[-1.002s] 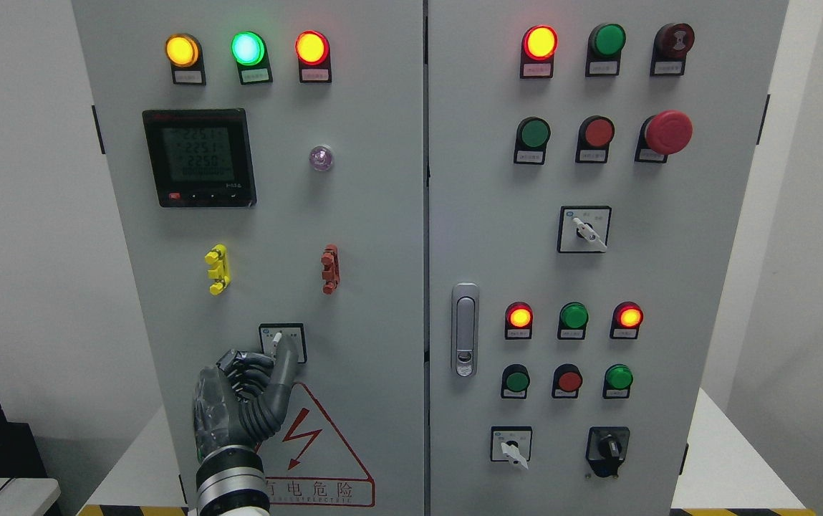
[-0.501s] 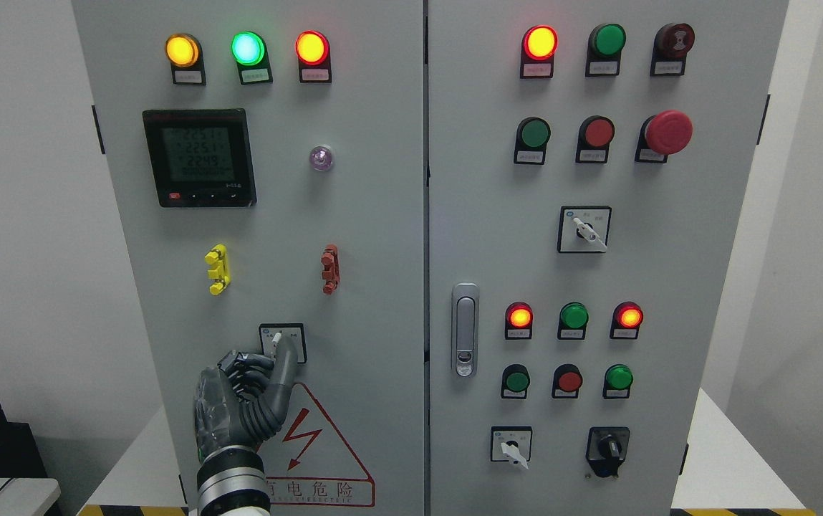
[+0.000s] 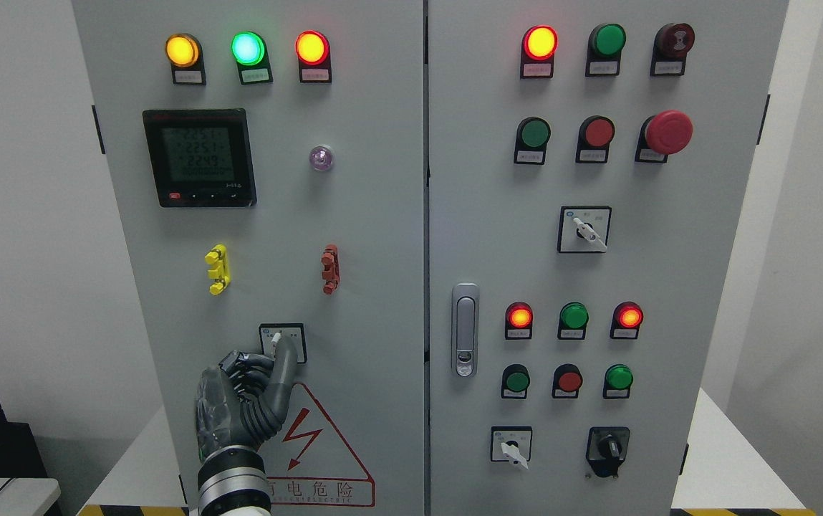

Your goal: Turn on light switch 1

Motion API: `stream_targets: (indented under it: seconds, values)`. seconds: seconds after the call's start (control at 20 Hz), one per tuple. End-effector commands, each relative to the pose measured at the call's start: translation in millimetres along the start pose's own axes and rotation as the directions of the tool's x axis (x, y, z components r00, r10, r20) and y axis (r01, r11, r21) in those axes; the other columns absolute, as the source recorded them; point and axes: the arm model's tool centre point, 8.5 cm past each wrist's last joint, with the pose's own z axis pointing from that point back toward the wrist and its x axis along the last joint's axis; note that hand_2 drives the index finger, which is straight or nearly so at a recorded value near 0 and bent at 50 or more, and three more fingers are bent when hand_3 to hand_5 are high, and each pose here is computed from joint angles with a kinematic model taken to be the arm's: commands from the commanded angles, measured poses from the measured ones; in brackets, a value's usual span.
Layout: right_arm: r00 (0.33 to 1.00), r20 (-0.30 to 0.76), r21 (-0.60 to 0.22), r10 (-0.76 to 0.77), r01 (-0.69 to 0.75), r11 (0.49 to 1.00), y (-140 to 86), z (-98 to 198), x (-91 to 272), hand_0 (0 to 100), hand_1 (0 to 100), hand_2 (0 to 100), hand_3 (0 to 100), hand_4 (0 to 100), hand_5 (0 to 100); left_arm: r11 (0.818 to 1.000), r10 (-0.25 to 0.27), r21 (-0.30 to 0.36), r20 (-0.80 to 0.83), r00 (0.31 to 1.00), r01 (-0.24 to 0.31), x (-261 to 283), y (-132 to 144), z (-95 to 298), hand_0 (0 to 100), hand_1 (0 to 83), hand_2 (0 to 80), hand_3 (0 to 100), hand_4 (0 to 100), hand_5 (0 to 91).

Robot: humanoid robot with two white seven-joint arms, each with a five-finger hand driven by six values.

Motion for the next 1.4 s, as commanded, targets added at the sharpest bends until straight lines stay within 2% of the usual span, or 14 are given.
stream_targets:
  seconds: [0.0,0.35,0.8,1.35]
  values:
    - [1.000,-0.001,0.003,-0.006,0.006,1.000,1.0,0.0,-0.1,12,39,0,0,0,0,1.000,0.001,-0.005,0.001,1.000,-0.001,0.6,-0.5,-0.1,30,36.4,61.9,87,86,81.9]
    - [1.000,-0.001,0.003,-0.006,0.006,1.000,1.0,0.0,-0.1,12,39,0,0,0,0,1.000,0.001,-0.007,0.001,1.000,-0.001,0.7,-1.1,0.1,38,35.5,61.9,87,86,82.0]
    - [1.000,-0.001,0.003,-0.006,0.006,1.000,1.0,0.0,-0.1,12,39,0,0,0,0,1.000,-0.002,-0.007,0.001,1.000,0.002,1.1,-2.0,-1.5,44,36.4,61.9,87,87,82.3]
    - [1.000,-0.001,0.003,-0.006,0.006,1.000,1.0,0.0,-0.1,12,39,0,0,0,0,1.000,-0.003,-0.008,0.000,1.000,0.003,0.7,-2.2,-1.7,53,30.5,62.1,88,87,82.5]
